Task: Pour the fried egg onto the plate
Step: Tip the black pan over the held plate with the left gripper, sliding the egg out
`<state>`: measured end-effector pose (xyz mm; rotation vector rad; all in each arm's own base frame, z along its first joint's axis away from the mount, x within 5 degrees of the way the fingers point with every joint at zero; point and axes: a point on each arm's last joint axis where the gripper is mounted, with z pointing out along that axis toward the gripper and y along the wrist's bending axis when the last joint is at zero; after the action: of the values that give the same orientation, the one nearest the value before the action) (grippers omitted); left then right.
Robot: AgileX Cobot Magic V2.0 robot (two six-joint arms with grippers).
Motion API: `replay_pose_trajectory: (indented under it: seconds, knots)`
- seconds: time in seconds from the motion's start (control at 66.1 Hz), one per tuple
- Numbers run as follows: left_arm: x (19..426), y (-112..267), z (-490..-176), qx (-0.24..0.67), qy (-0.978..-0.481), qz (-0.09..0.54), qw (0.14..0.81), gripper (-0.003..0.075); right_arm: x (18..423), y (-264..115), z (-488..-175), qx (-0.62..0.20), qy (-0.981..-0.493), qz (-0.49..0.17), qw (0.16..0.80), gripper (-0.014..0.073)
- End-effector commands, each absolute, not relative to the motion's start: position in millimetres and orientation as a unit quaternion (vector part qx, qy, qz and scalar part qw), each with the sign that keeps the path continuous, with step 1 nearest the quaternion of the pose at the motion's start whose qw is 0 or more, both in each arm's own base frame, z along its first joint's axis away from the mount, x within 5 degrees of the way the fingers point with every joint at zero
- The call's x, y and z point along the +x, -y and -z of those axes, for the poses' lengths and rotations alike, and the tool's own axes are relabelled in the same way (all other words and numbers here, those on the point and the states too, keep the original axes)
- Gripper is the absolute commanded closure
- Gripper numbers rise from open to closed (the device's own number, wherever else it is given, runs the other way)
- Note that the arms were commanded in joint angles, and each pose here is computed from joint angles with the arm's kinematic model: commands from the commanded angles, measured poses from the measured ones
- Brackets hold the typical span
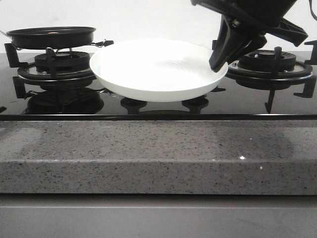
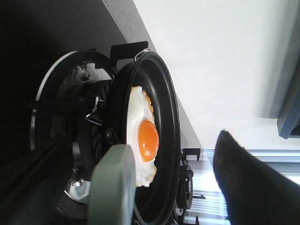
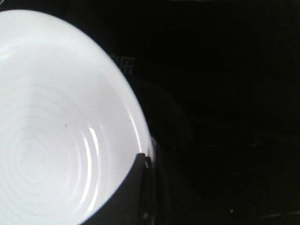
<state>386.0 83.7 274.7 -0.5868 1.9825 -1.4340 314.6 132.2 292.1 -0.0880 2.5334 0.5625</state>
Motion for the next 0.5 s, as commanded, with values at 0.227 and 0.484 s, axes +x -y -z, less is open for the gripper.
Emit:
replay_pose_trajectory:
  seconds: [0.227, 0.484]
  knots:
    - [388.5, -78.0, -307.6, -0.156, -0.738, 0.583, 0.301, 0.0121, 312.9, -130.7, -312.6, -0.037, -0.926, -0.215, 0.307, 0.0662]
    - [389.4, -78.7, -302.3, -0.153, -0.755, 0.571, 0.286, 0.0139, 313.0, -130.7, -312.7, -0.037, -0.926, -0.215, 0.308, 0.0662]
